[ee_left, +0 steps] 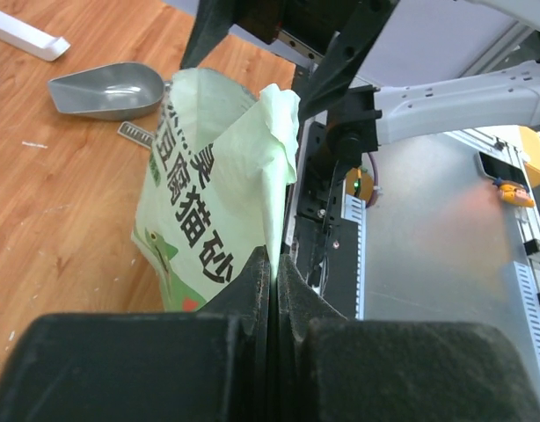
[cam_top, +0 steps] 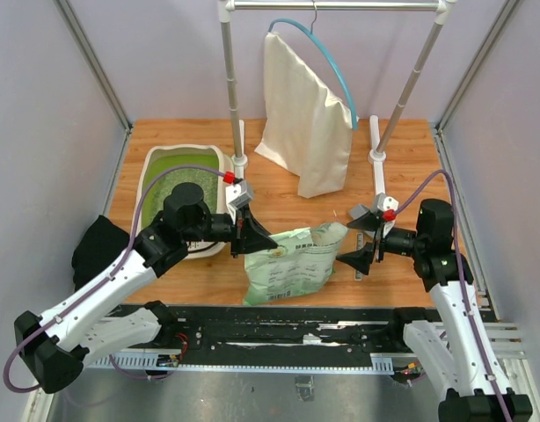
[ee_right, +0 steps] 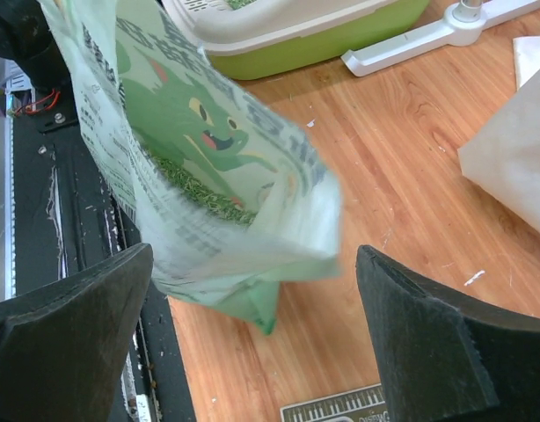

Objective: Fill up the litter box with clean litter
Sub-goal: Close the cat litter bag at the center of the board.

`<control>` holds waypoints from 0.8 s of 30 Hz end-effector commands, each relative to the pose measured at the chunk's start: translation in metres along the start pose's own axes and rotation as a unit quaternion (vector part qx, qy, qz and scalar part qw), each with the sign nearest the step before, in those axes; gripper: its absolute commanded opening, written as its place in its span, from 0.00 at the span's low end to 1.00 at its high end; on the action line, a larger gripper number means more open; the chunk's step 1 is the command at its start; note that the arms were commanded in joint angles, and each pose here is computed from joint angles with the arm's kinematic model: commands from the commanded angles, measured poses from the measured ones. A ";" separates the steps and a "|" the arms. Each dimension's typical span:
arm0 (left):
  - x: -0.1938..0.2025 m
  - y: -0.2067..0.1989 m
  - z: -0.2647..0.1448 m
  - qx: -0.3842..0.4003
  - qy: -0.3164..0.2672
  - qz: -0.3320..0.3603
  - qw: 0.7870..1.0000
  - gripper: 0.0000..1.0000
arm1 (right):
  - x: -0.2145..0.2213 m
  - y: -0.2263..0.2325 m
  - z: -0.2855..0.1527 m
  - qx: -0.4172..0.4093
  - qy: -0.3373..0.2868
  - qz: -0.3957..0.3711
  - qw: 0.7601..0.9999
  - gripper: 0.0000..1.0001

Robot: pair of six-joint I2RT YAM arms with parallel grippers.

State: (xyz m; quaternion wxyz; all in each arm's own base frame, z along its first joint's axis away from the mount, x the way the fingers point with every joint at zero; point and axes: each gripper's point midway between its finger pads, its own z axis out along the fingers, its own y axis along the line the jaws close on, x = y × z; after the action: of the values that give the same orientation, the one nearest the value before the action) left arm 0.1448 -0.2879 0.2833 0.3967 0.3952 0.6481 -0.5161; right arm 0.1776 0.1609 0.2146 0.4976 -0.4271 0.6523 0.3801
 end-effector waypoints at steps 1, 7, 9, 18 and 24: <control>-0.030 -0.021 -0.004 0.034 -0.047 0.053 0.997 0.01 | -0.015 0.005 0.003 -0.044 -0.006 -0.051 0.998 0.98; -0.023 -0.018 -0.001 0.038 -0.028 0.056 0.997 0.01 | -0.020 0.026 0.014 -0.113 -0.001 -0.034 0.993 0.98; -0.026 -0.018 -0.001 0.039 -0.030 0.060 0.997 0.01 | -0.012 0.031 0.018 -0.126 0.012 -0.027 0.992 0.98; -0.028 -0.014 -0.002 0.024 -0.026 0.070 0.997 0.00 | 0.005 0.051 0.027 -0.180 0.026 -0.032 0.983 1.00; -0.022 -0.022 -0.004 0.048 -0.011 0.083 0.995 0.01 | 0.032 0.018 0.031 -0.092 0.078 -0.075 0.990 0.92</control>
State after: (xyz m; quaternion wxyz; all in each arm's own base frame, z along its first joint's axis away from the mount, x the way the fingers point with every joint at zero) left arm 0.1413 -0.2866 0.2762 0.3913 0.4221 0.6430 -0.5053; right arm 0.1547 0.1952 0.1934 0.4185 -0.5312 0.6075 0.4168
